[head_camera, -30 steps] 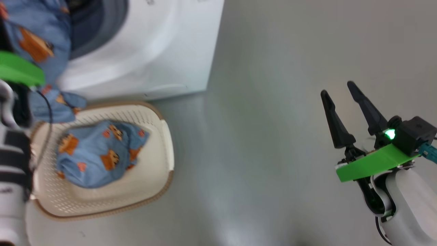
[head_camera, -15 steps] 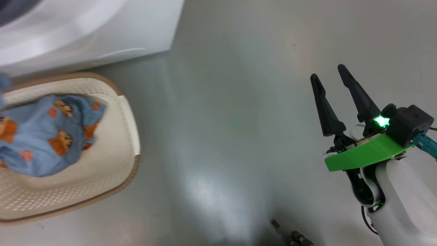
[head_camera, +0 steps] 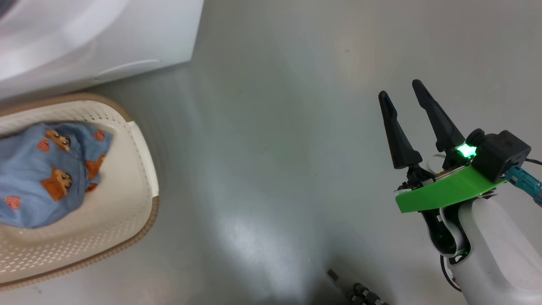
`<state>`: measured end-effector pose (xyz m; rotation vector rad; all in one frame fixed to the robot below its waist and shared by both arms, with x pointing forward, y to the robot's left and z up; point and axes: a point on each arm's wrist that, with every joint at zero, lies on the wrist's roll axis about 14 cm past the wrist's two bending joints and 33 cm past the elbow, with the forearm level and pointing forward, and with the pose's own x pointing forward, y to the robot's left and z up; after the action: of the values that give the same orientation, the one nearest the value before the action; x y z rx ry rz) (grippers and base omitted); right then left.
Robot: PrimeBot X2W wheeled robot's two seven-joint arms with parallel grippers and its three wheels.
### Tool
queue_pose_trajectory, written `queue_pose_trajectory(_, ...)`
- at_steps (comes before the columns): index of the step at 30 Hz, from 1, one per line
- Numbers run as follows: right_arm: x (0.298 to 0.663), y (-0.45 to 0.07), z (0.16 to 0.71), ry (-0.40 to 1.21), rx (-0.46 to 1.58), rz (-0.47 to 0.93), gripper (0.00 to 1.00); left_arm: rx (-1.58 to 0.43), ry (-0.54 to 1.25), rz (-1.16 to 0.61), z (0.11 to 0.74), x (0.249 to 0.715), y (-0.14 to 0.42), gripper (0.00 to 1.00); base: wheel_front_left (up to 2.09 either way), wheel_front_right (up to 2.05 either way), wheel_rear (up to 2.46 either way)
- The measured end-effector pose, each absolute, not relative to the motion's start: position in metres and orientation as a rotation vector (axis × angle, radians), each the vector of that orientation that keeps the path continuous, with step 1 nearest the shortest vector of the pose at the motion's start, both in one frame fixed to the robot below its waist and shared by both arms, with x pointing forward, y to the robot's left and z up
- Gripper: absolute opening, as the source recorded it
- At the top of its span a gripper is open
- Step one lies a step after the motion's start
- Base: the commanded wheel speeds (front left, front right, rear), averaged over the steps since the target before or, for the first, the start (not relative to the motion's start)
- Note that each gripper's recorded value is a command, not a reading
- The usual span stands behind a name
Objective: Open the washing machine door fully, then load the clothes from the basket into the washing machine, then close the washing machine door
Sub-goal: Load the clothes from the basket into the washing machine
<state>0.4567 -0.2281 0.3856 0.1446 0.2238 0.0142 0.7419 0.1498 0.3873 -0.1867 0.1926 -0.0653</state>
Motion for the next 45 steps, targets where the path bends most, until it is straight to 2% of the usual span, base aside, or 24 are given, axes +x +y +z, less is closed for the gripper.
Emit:
queue_pose_trajectory(7,0.459,-0.224,0.407,0.171,0.151,0.027,1.00,-0.170,0.180,-0.120,0.404,0.722,0.141,1.00,0.00,0.00,0.00)
queue_pose_trajectory(17,0.452,-0.223,0.450,0.078,0.147,0.046,1.00,-0.168,0.133,-0.206,0.435,0.667,0.122,1.00,0.00,0.00,0.00)
queue_pose_trajectory(30,0.429,-0.219,0.490,-0.005,0.141,0.077,1.00,-0.215,0.060,-0.224,0.468,0.570,0.129,1.00,0.00,0.00,0.00)
queue_pose_trajectory(45,0.403,-0.201,0.515,-0.067,0.161,0.132,1.00,-0.216,-0.010,-0.147,0.490,0.458,0.167,1.00,0.00,0.00,0.00)
